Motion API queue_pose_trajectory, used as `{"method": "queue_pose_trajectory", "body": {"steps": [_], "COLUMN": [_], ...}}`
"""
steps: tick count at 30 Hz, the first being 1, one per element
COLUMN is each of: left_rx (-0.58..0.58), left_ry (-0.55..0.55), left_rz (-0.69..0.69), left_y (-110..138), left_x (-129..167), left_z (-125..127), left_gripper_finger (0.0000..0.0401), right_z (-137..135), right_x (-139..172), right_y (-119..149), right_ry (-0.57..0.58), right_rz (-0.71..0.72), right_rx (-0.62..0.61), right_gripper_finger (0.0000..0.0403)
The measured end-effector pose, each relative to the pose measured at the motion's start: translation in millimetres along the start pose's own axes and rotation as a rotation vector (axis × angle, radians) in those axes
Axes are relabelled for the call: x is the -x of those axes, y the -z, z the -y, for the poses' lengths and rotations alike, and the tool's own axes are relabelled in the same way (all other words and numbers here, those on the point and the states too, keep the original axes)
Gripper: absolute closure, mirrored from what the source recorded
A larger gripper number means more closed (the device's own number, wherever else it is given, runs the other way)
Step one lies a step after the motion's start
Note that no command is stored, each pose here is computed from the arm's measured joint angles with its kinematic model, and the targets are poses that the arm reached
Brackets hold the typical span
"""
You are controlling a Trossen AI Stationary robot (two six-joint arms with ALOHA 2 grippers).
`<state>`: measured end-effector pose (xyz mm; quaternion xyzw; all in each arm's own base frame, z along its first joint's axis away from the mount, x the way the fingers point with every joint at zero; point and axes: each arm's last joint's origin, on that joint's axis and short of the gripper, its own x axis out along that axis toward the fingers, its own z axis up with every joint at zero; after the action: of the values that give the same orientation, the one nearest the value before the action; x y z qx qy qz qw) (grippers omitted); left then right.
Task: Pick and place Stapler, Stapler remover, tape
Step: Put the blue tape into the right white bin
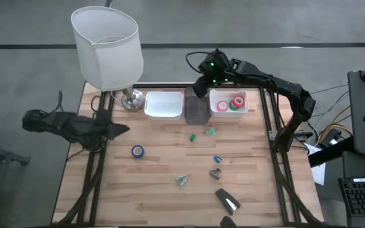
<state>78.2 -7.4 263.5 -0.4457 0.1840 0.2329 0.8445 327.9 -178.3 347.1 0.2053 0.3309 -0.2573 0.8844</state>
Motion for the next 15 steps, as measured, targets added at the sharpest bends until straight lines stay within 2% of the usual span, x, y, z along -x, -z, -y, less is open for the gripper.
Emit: {"method": "queue_pose_trajectory", "body": {"steps": [3, 6, 11, 15], "left_rx": [-0.028, -0.053, -0.205, -0.199], "left_ry": [-0.131, -0.182, -0.308, -0.449], "left_rz": [-0.087, -0.110, -0.228, -0.311], "left_y": [-4, -8, 4, 19], "left_x": [1, -4, -34, -57], "left_z": [10, 27, 39, 33], "left_gripper_finger": [0.0181, 0.0181, 0.0181, 0.0181], "right_z": [-3, -4, -7, -7], "right_x": [2, 5, 9, 8], "right_y": [-2, -5, -10, -10], "right_ry": [0.002, -0.015, -0.031, -0.031], "right_rz": [0.010, 0.019, 0.057, 0.056], "right_rx": [-0.086, -0.151, -0.147, -0.148], "right_gripper_finger": [0.0200, 0.0200, 0.0200, 0.0200]}}
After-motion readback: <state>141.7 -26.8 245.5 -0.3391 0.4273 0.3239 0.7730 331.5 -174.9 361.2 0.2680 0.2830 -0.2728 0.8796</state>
